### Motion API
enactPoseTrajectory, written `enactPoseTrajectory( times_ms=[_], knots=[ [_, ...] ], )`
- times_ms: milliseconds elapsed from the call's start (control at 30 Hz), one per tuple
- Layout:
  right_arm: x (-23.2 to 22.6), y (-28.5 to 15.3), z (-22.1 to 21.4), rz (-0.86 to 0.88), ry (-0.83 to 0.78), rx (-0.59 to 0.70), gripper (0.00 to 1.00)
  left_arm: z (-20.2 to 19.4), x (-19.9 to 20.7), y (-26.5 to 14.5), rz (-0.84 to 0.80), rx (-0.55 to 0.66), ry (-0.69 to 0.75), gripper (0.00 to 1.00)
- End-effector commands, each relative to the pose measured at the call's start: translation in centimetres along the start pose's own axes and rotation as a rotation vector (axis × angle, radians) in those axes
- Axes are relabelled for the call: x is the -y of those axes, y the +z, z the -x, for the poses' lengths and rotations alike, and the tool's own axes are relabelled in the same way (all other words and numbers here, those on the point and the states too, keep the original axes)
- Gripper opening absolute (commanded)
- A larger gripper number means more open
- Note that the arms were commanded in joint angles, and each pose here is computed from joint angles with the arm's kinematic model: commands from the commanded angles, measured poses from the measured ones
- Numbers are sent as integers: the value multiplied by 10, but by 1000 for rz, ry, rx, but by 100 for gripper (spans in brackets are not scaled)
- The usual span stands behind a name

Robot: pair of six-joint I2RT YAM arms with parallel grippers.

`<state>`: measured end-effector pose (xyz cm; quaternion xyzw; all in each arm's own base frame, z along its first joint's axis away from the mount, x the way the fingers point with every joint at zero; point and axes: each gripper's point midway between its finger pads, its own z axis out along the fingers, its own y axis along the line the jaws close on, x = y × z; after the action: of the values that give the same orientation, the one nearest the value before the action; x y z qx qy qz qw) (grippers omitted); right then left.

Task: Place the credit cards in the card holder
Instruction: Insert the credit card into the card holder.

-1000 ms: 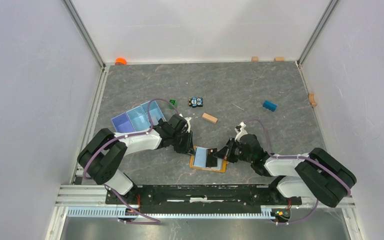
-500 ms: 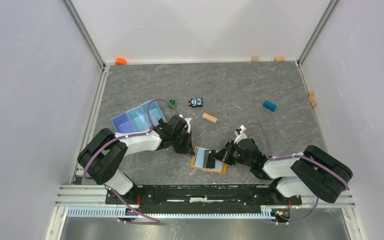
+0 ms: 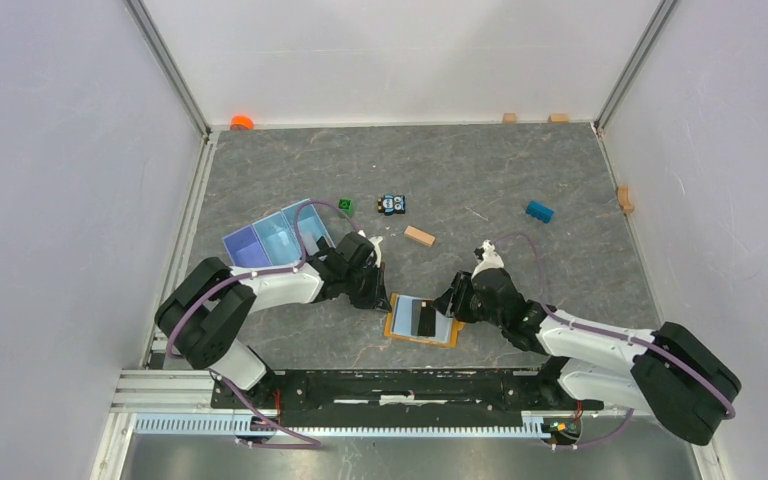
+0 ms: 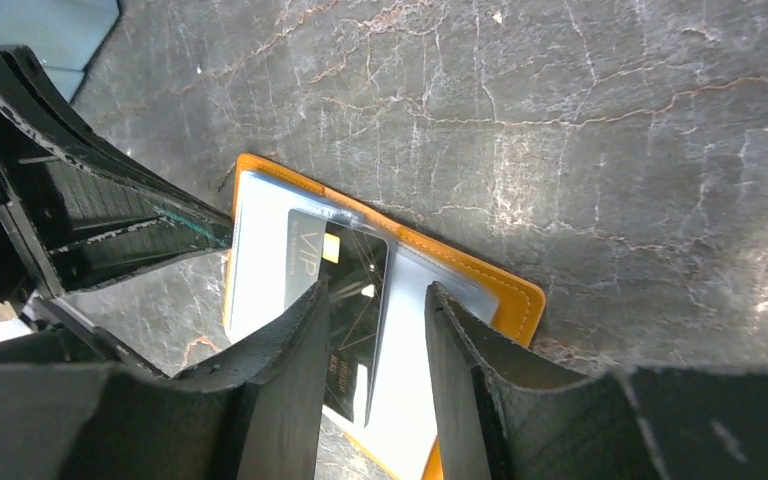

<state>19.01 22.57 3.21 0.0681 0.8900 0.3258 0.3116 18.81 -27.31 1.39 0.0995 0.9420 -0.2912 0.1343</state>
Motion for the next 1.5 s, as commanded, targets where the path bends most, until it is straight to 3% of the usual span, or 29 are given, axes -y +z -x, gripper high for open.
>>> enactPoseTrajectory(
  times_ms=[0,233,567,1467],
  knots=[
    [6,-9,2,-81,-94,-19,45,-30,-27,2,107,-78,-39,2],
    [-21,-16,-7,-13,-127,-55,42,-31,-25,2,103,-79,-46,2],
    [-10,-10,-30,-54,-112,-134,36,-31,-23,1,99,-77,-43,2],
    [-53,-1,-33,112,-100,-129,34,-37,3,-1,29,-85,-24,2]
  ],
)
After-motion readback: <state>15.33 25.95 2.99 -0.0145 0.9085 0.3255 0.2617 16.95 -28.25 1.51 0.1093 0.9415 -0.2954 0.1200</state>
